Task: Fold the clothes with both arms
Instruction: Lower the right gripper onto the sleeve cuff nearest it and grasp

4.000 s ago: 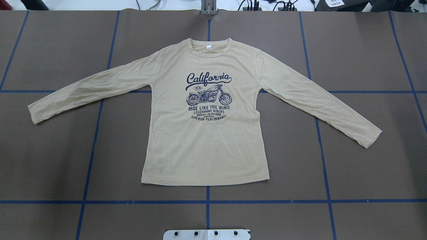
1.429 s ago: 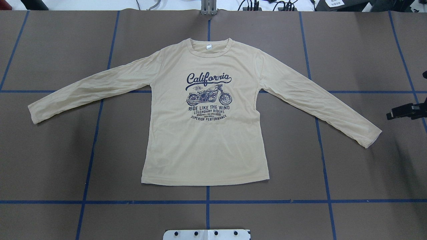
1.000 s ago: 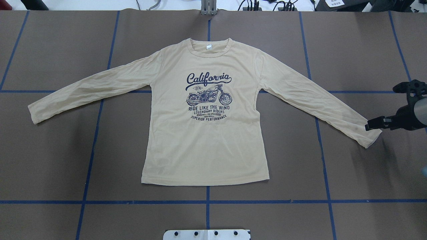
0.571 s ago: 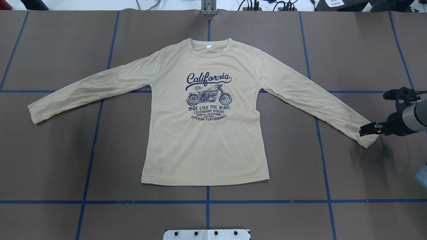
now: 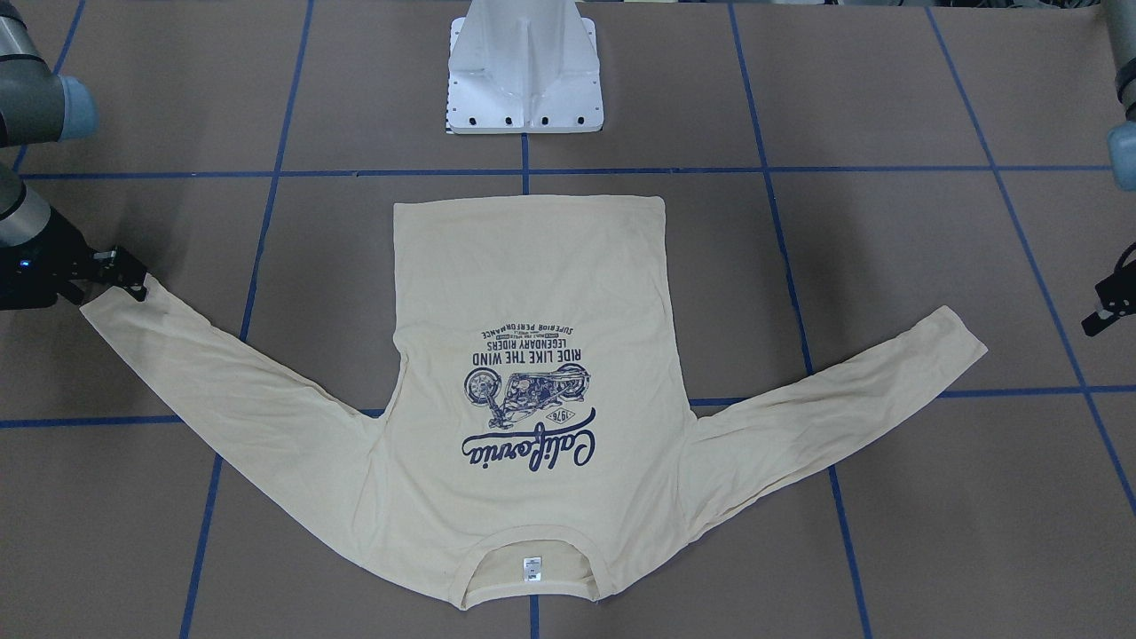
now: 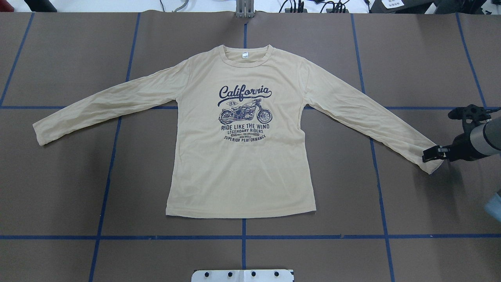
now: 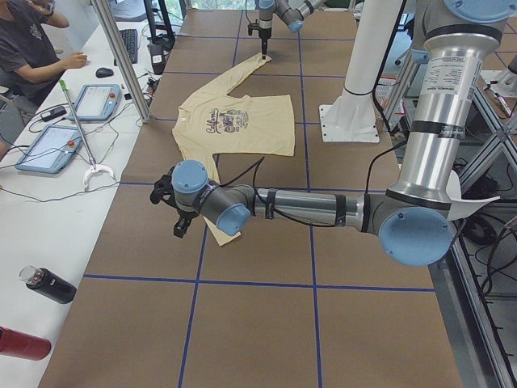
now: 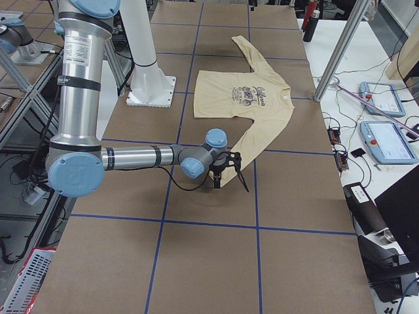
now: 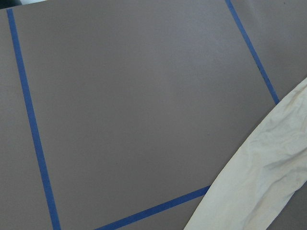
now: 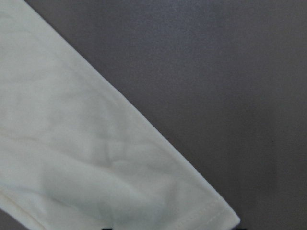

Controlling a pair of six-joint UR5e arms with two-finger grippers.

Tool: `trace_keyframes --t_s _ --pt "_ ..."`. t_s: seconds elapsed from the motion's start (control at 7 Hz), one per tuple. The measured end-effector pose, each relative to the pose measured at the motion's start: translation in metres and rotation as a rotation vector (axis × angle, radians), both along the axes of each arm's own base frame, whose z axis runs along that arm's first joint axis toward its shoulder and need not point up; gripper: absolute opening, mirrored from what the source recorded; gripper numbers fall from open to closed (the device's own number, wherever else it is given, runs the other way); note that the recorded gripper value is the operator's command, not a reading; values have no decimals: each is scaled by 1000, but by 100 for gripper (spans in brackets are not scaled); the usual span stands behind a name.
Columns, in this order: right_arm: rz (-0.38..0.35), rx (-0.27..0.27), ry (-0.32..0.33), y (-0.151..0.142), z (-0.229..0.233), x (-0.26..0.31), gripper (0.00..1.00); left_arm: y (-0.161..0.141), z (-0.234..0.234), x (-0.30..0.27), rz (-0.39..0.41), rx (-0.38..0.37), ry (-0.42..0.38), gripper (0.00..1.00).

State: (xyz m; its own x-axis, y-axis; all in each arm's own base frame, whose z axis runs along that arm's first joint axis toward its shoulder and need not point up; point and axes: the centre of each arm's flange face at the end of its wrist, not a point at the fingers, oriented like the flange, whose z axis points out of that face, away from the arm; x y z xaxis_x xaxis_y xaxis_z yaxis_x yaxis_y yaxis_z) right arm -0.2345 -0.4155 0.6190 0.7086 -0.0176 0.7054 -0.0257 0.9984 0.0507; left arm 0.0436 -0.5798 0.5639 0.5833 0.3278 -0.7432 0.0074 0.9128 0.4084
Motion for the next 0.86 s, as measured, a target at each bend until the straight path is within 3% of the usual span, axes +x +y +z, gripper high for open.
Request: trace_keyframes --t_s 0.14,0.57,0.86 --pt "0 -2 0 0 1 0 1 0 0 0 0 0 0 100" --pt "0 -6 -9 0 -3 -1 0 0 0 0 0 -1 1 100" --pt "-8 -18 -48 -4 -13 2 0 0 1 0 0 -4 1 100"
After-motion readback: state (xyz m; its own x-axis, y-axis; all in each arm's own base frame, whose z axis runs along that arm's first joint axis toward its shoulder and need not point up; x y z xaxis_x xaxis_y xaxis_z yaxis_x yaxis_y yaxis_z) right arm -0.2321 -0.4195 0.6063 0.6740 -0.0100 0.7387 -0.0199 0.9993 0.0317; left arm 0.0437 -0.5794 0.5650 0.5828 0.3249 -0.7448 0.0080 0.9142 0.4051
